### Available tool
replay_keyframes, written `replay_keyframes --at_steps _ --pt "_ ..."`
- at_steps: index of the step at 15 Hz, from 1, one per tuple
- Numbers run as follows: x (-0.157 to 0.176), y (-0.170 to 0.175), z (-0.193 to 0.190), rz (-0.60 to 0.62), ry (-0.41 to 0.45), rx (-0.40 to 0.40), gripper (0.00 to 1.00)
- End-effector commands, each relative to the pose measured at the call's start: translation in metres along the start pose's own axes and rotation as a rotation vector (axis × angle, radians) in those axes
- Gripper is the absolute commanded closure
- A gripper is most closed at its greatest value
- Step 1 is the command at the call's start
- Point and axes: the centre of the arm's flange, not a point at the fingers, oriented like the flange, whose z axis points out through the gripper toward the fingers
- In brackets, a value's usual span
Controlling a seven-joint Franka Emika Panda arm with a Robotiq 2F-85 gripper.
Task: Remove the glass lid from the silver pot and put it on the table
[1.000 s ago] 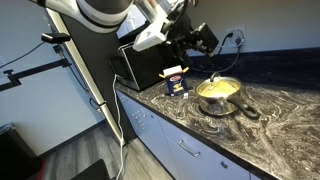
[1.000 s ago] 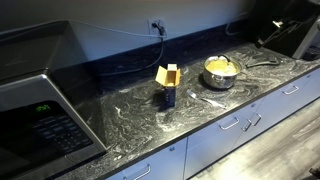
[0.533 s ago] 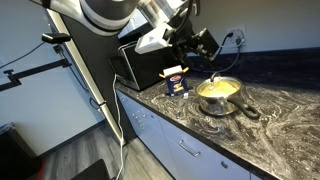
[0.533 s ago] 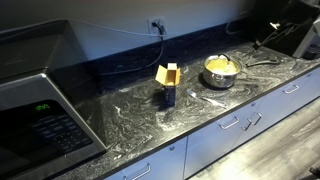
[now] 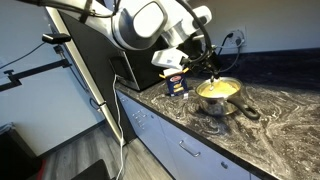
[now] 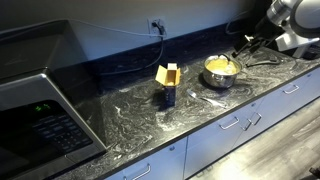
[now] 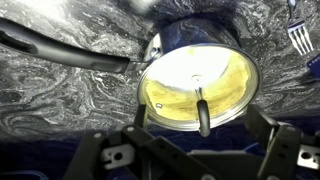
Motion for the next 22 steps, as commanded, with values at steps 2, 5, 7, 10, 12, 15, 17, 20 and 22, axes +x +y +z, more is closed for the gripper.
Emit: replay_keyframes --at_steps 2,5,7,10,12,15,17,20,22 --pt "0.03 -0.005 0.027 -0.014 0.012 0.022 0.0" --pt "0.042 -0.007 0.039 -0.017 0.01 0.023 0.0" --pt "0.048 -0.009 0.045 -0.021 0.013 0.024 0.05" --pt "0.054 -0.013 0.053 -0.03 0.013 0.03 0.31" --pt "0.056 -0.015 0.057 -0.031 0.011 0.035 0.47" --pt "0.057 -0.019 0.062 -0.035 0.008 0.04 0.69" --pt "0.057 -0.021 0.063 -0.036 0.006 0.043 0.85" --pt "0.057 -0.022 0.059 -0.035 0.002 0.039 1.0" --pt "0.057 -0.024 0.051 -0.035 0.007 0.036 0.96"
